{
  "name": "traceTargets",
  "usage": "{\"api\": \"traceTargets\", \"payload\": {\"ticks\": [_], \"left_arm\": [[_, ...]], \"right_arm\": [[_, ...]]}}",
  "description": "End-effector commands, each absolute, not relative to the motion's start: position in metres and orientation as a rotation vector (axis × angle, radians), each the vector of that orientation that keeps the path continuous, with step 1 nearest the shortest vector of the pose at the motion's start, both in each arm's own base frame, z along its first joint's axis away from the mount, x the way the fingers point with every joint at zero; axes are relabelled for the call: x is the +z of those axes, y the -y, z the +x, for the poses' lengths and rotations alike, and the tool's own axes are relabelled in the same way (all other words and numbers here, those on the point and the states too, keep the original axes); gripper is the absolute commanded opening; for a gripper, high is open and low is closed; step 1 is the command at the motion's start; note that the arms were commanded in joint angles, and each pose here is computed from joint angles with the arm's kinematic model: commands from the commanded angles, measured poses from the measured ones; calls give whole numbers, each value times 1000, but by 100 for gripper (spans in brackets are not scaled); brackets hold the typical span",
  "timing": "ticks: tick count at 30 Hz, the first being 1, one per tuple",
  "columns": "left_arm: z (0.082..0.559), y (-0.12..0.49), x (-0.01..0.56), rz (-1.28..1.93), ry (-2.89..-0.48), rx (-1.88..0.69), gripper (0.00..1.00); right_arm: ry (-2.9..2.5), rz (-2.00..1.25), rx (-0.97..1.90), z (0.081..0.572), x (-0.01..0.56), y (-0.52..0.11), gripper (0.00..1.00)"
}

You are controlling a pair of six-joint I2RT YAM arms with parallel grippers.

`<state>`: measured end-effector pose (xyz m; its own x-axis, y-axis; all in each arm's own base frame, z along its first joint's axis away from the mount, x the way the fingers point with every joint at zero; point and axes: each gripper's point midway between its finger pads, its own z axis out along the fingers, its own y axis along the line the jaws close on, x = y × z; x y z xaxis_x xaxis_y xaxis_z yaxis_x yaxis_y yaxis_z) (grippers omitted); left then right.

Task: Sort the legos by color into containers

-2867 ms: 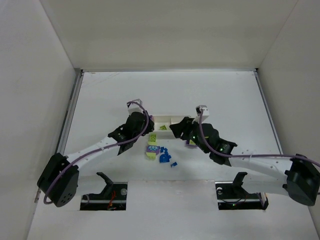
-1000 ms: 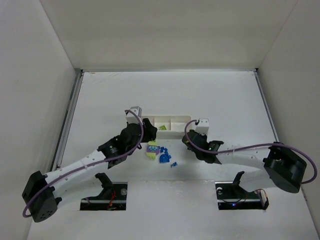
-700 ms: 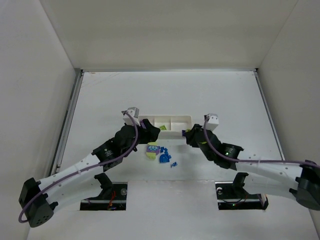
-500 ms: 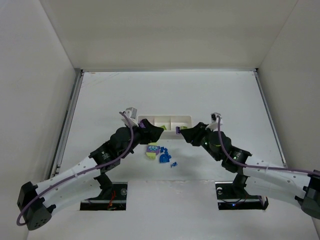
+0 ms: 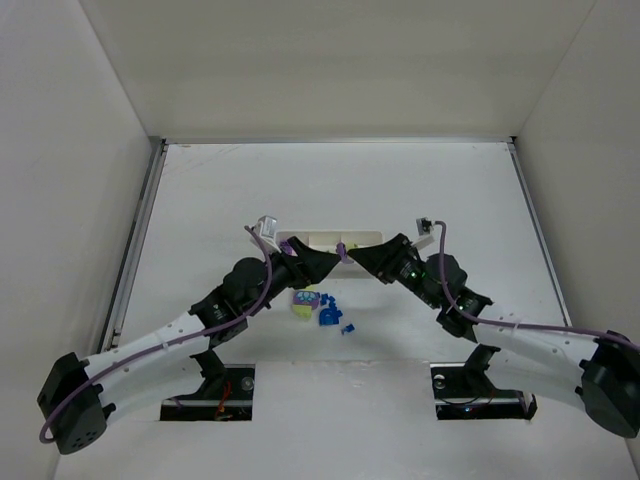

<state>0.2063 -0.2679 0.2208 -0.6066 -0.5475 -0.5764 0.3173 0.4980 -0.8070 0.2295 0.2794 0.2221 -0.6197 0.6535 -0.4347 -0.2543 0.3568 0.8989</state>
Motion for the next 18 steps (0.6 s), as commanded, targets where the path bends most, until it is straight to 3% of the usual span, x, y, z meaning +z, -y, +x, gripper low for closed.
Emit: {"api": "traceTargets", "payload": {"ticks": [1,18], "left_arm": [[203,277,246,-203,-1756,-1367,75],[205,274,250,-269,-1668,-1462,83]], "right_arm": [[-1689,365,1559,227,251,-286,26],[-1599,419,1762,231,267,-302,27]]}}
